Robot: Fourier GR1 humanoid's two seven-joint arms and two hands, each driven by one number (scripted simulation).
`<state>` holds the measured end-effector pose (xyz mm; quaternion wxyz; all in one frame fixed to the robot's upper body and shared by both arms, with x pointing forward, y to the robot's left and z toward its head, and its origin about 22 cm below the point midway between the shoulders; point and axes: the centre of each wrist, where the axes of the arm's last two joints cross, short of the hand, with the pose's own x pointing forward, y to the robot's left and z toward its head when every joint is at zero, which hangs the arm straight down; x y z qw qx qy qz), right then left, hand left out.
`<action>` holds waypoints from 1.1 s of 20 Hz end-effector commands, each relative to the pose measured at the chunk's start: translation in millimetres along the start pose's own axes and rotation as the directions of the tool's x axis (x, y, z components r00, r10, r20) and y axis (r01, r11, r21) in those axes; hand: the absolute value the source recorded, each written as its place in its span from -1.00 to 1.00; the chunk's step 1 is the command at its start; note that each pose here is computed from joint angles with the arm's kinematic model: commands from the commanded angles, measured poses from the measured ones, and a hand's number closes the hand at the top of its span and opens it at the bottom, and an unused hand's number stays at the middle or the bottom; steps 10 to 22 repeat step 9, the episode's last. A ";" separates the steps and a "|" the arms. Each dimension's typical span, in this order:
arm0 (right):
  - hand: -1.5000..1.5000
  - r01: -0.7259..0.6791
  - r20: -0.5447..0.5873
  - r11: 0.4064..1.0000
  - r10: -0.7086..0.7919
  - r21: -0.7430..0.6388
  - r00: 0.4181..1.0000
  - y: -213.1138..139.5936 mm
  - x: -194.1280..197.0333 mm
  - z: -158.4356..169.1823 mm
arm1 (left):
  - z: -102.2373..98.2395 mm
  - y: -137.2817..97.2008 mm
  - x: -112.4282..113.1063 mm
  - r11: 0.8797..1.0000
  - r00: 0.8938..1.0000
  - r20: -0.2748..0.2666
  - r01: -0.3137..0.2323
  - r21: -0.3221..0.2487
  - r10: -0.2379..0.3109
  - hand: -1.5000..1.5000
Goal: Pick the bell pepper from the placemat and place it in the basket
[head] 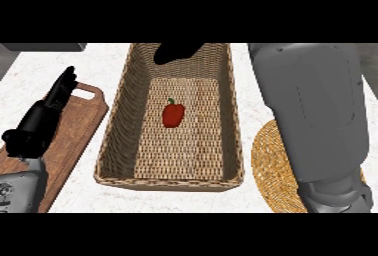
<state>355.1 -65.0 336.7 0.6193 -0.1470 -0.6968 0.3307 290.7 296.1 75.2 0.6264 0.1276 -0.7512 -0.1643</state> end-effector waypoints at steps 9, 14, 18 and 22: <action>-1.00 0.283 -0.029 0.860 -0.325 -0.424 0.945 -122.1 -103.7 19.3 | 6.9 -2.7 -5.7 1.000 1.000 0.001 -0.001 0.018 0.001 0.00; -1.00 0.283 -0.029 0.860 -0.325 -0.424 0.945 -122.1 -103.7 19.3 | 6.9 -2.7 -5.7 1.000 1.000 0.001 -0.001 0.018 0.001 0.00; -1.00 0.283 -0.029 0.860 -0.325 -0.424 0.945 -122.1 -103.7 19.3 | 6.9 -2.7 -5.7 1.000 1.000 0.001 -0.001 0.018 0.001 0.00; -1.00 0.283 -0.029 0.860 -0.325 -0.424 0.945 -122.1 -103.7 19.3 | 6.9 -2.7 -5.7 1.000 1.000 0.001 -0.001 0.018 0.001 0.00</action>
